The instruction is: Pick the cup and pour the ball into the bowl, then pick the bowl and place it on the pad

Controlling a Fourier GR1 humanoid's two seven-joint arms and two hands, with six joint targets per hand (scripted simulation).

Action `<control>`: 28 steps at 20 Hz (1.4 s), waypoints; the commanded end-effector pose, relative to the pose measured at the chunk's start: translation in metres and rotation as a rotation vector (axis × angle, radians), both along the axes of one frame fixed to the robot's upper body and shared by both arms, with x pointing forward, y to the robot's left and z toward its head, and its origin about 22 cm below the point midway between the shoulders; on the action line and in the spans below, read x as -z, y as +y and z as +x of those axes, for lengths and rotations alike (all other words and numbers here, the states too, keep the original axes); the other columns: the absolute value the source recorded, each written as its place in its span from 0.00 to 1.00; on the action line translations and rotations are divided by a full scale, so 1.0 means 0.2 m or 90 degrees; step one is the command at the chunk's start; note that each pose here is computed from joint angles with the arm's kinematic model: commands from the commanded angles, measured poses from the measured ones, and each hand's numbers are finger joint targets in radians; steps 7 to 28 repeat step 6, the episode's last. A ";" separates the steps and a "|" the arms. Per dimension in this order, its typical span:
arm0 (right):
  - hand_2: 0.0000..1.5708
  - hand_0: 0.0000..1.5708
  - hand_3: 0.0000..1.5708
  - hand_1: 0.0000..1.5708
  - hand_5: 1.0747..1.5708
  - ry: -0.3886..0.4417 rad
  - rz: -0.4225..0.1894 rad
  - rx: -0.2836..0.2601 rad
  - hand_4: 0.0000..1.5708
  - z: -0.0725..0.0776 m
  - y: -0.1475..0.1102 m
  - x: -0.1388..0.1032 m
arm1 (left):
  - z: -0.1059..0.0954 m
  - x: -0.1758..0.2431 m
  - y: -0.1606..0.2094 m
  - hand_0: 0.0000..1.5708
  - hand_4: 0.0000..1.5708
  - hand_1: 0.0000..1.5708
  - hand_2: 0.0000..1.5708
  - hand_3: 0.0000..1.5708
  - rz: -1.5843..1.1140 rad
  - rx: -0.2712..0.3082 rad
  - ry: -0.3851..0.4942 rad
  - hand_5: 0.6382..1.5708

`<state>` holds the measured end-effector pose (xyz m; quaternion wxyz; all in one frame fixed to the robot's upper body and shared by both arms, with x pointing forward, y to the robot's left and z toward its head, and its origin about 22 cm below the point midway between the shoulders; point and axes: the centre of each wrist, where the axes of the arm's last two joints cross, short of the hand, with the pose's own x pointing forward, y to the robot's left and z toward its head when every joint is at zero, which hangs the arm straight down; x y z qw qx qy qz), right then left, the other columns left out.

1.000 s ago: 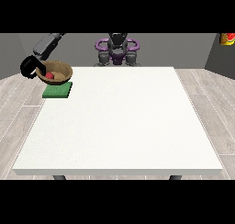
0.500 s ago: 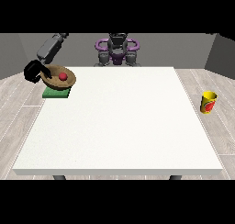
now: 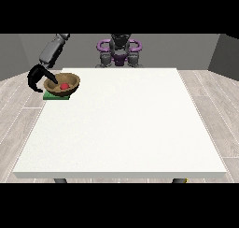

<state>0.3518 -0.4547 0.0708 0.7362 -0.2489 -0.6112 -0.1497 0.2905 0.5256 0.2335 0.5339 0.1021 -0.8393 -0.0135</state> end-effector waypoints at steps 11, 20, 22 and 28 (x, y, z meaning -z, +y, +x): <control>0.00 0.00 0.00 0.00 0.61 0.108 -0.042 -0.048 0.13 0.08 0.05 -0.13 | 0.07 0.26 -0.12 0.00 0.76 0.00 0.00 0.00 -0.017 -0.009 0.120 1.00; 0.00 0.00 0.00 0.00 0.61 0.108 -0.042 -0.048 0.13 0.08 0.05 -0.13 | 0.07 0.26 -0.12 0.00 0.76 0.00 0.00 0.00 -0.017 -0.009 0.120 1.00; 0.00 0.00 0.00 0.00 0.61 0.108 -0.042 -0.048 0.13 0.08 0.05 -0.13 | 0.07 0.26 -0.12 0.00 0.76 0.00 0.00 0.00 -0.017 -0.009 0.120 1.00; 0.00 0.00 0.00 0.00 0.61 0.108 -0.042 -0.048 0.13 0.08 0.05 -0.13 | 0.07 0.26 -0.12 0.00 0.76 0.00 0.00 0.00 -0.017 -0.009 0.120 1.00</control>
